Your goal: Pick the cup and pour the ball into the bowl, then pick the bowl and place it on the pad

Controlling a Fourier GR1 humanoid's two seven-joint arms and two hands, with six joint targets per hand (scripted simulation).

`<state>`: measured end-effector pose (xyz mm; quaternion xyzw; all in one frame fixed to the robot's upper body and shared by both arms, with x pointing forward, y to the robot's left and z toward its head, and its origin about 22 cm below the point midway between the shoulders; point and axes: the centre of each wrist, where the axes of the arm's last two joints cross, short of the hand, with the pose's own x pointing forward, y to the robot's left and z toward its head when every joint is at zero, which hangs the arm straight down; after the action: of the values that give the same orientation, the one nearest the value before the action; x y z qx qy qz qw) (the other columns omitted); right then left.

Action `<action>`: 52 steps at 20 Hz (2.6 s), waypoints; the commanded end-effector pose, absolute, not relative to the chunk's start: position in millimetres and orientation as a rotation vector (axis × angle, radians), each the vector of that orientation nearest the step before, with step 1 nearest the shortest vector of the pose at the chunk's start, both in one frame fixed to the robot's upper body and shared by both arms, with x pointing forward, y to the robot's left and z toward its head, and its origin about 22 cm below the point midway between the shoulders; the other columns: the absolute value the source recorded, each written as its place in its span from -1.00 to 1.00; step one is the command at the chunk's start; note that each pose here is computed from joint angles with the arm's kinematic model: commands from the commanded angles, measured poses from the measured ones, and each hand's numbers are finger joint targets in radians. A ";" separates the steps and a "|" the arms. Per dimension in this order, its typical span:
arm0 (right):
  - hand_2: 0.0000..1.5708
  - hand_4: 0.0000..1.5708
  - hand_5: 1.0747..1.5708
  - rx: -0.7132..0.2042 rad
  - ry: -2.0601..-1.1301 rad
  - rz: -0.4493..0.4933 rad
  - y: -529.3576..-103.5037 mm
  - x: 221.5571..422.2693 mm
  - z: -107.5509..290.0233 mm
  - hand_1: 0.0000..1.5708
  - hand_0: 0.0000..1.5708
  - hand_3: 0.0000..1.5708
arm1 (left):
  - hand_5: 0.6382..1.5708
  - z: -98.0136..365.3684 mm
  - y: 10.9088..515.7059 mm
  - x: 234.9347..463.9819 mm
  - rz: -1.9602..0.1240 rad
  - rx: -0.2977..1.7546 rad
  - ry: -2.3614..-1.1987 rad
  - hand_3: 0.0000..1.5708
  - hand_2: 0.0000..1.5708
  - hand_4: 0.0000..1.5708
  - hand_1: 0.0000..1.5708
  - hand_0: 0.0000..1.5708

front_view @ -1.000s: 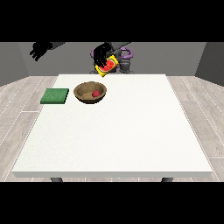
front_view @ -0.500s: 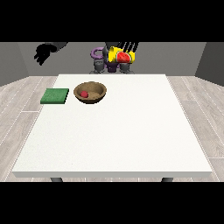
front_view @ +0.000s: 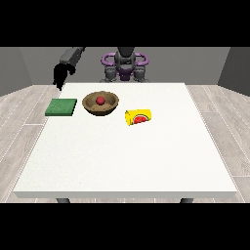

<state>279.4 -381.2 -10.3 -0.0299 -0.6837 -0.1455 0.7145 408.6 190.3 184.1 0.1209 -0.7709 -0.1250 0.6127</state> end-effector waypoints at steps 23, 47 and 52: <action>-1.00 -0.37 0.92 -0.002 -1.585 -0.403 -352.7 306.5 -73.4 -1.00 -1.00 -1.00 | 0.92 245.7 375.9 354.5 -0.182 0.080 -1.932 -1.00 -1.00 0.29 -1.00 -1.00; 1.00 0.18 0.76 -0.422 -1.324 -0.341 -356.1 275.8 -104.8 1.00 1.00 0.95 | 0.88 280.3 406.6 333.5 -0.188 0.035 -2.003 -1.00 -1.00 0.39 -1.00 -1.00; 1.00 0.28 0.90 -0.504 -1.311 -0.269 -364.6 293.2 -77.4 1.00 1.00 0.58 | 0.91 258.5 413.1 338.0 -0.168 0.049 -1.938 -1.00 -1.00 0.49 -1.00 -1.00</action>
<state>312.7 -323.6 -73.5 -0.1416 -0.6999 -0.1548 0.6827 335.9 408.8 276.3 0.0201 -0.8369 -0.0712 0.5423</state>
